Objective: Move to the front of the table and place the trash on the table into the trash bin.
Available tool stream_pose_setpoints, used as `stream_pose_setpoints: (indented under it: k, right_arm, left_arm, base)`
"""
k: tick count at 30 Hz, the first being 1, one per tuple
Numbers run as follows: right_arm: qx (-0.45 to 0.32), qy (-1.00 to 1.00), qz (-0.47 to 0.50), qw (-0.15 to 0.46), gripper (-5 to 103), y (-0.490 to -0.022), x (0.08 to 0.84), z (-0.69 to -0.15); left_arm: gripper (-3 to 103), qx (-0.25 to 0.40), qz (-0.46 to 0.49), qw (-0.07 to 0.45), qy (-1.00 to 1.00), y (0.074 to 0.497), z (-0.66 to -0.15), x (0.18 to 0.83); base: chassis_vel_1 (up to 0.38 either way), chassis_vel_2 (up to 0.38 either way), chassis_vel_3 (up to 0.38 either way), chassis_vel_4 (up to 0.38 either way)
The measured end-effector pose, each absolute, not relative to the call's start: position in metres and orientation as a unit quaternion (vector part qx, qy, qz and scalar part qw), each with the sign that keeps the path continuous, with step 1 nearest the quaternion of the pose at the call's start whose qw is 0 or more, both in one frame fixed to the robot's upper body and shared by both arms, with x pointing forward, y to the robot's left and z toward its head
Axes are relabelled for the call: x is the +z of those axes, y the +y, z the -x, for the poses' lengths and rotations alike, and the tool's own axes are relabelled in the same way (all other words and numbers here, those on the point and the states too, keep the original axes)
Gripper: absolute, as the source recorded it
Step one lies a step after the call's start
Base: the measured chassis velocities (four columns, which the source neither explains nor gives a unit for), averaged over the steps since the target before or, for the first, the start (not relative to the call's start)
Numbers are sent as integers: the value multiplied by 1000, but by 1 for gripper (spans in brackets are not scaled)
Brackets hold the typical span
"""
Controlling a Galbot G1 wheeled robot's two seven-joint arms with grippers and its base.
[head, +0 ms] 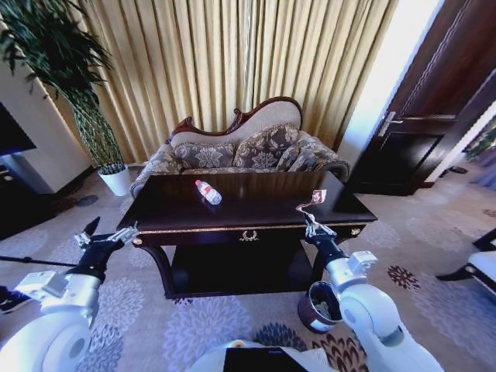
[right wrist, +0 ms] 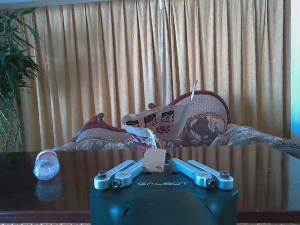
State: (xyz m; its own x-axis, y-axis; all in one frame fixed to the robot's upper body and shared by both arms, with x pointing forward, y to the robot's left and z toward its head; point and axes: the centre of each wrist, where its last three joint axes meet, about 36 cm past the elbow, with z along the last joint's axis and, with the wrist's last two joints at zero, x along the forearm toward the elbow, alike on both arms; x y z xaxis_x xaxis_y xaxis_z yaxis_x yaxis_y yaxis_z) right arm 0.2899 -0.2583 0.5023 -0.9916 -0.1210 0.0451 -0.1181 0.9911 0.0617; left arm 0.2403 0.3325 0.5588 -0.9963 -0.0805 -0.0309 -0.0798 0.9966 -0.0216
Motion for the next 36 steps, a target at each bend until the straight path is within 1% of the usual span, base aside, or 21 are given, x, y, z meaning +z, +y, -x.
stream_pose_setpoints:
  k: [12, 17, 21, 22, 23, 25, 27, 30, 31, 33, 34, 36]
  right_arm:
    - [-28, -998, -61, 23, 0, -258, 505, -288]
    - [-29, -997, -58, 36, 0, -259, 496, -290]
    - [-16, -995, -31, 96, 0, -281, 450, -306]
    - [-16, -995, -31, 96, 0, -281, 450, -306]
    - [-13, -993, -28, 110, 0, -287, 439, -308]
    - [-9, -988, -11, 154, 0, -303, 399, -319]
    - [-9, -987, -8, 162, 0, -306, 392, -321]
    - [0, -972, 20, 234, 0, -329, 322, -339]
    - [0, -972, 20, 234, 0, -329, 322, -339]
    - [17, -962, 38, 271, 0, -343, 281, -352]
    - [17, -962, 38, 271, 0, -343, 281, -352]
    - [29, -948, 58, 311, 0, -356, 242, -359]
  left_arm:
    - [100, -10, 44, 22, 999, 335, -237, 565]
    - [100, -16, 44, 17, 999, 333, -236, 562]
    - [100, -17, 45, 13, 999, 333, -234, 561]
    - [100, -17, 45, 13, 999, 333, -234, 561]
    - [100, -17, 46, 13, 999, 333, -234, 561]
    - [100, -16, 47, 13, 999, 333, -234, 561]
    - [100, -16, 47, 13, 999, 333, -234, 561]
    - [100, -17, 48, 13, 999, 333, -233, 561]
    - [100, -17, 48, 13, 999, 333, -233, 561]
    - [100, -17, 48, 11, 999, 333, -233, 561]
    - [100, -17, 48, 11, 999, 333, -233, 561]
    - [100, -14, 49, 11, 999, 334, -232, 561]
  base:
    - [93, -92, -99, 88]
    - [81, -65, -79, 79]
    - [16, -8, -6, 10]
    - [0, 0, 0, 0]
    - [0, 0, 0, 0]
    - [0, 0, 0, 0]
    - [0, 0, 0, 0]
    - [0, 0, 0, 0]
    - [0, 0, 0, 0]
    - [0, 0, 0, 0]
    - [0, 0, 0, 0]
    - [0, 0, 0, 0]
